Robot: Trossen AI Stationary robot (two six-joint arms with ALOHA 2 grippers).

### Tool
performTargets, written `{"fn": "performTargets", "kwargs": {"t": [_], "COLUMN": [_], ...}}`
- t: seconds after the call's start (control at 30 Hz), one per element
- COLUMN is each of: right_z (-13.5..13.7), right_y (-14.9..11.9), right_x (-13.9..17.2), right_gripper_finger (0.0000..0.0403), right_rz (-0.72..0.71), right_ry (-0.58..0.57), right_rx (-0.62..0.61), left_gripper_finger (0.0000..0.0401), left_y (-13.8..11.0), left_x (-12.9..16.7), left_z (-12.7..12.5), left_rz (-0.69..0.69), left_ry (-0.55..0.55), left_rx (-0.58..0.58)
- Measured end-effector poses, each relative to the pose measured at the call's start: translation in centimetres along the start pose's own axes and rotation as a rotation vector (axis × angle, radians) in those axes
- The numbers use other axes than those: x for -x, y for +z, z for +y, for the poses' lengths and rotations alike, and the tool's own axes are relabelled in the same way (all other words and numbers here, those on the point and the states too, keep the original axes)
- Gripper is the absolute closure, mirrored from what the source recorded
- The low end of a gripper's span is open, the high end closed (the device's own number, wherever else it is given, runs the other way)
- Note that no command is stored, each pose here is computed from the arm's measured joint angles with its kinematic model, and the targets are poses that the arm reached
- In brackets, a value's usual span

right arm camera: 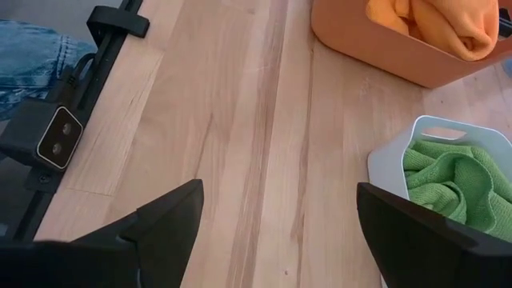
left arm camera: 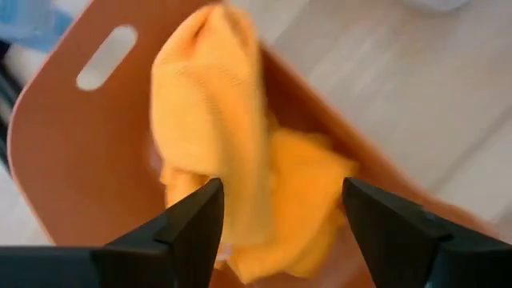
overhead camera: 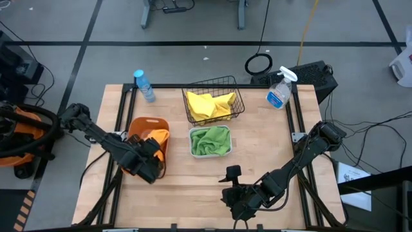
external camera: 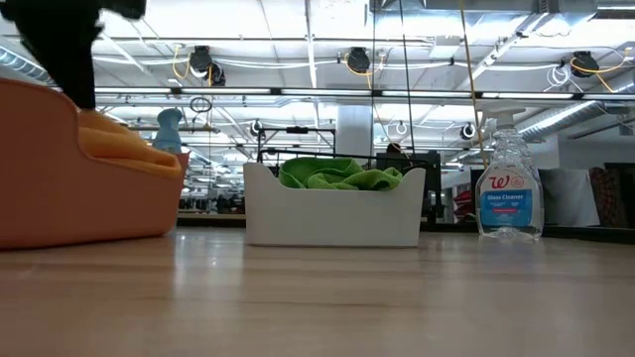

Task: Sort microfiber towel by color & place in baskets
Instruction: Put the orange towel into the orange bin, then return to Home Position

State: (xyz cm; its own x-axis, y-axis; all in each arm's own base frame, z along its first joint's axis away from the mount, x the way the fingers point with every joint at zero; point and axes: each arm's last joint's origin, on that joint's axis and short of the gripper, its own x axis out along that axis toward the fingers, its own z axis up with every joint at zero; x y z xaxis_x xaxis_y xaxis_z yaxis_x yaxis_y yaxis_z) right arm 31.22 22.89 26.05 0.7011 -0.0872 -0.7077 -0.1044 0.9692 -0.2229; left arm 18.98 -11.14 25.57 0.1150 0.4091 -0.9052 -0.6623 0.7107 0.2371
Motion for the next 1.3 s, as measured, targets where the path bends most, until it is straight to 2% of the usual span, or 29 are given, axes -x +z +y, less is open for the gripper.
{"fn": "performTargets", "kwargs": {"t": [0.13, 0.2, 0.27, 0.47, 0.67, 0.9, 1.0, 1.17, 1.3], "right_z": [0.0, 0.0, 0.0, -0.1, -0.1, -0.1, -0.1, -0.2, -0.7], "right_y": [0.0, 0.0, 0.0, 0.0, 0.0, 0.0, 0.0, 0.0, 0.4], "right_x": [0.0, 0.0, 0.0, 0.0, 0.0, 0.0, 0.0, 0.0, 1.0], "right_gripper_finger": [0.0085, 0.0085, 0.0085, 0.0085, 0.0085, 0.0085, 0.0085, 0.0088, 0.0114], "right_rz": [0.0, 0.0, -0.002, -0.007, -0.007, -0.005, -0.004, -0.013, -0.037], "right_ry": [0.0, 0.0, -0.006, -0.022, -0.021, -0.022, -0.022, -0.052, -0.062], "right_rx": [0.001, 0.001, 0.001, 0.001, 0.001, 0.002, 0.002, 0.033, 0.071], "left_gripper_finger": [0.0145, 0.0154, 0.0173, 0.0276, 0.0387, 0.0389, 0.0389, 0.0389, 0.0389], "left_y": [0.3, 0.6, 0.9, 1.3, 0.7, -0.6, -0.8, 0.1, 1.1], "left_x": [1.9, 1.9, 1.5, -1.4, -5.2, -8.7, -8.9, -5.9, -1.9], "left_z": [-0.1, 0.1, 0.2, 0.7, 1.8, 2.0, 2.3, 2.1, 2.3], "left_rz": [-0.104, -0.197, -0.235, -0.188, -0.104, -0.049, -0.038, -0.073, -0.238], "left_ry": [-0.019, 0.014, 0.038, 0.125, 0.219, 0.192, 0.213, 0.164, 0.096], "left_rx": [-0.014, -0.016, -0.009, -0.058, -0.071, -0.059, -0.052, -0.051, -0.094]}}
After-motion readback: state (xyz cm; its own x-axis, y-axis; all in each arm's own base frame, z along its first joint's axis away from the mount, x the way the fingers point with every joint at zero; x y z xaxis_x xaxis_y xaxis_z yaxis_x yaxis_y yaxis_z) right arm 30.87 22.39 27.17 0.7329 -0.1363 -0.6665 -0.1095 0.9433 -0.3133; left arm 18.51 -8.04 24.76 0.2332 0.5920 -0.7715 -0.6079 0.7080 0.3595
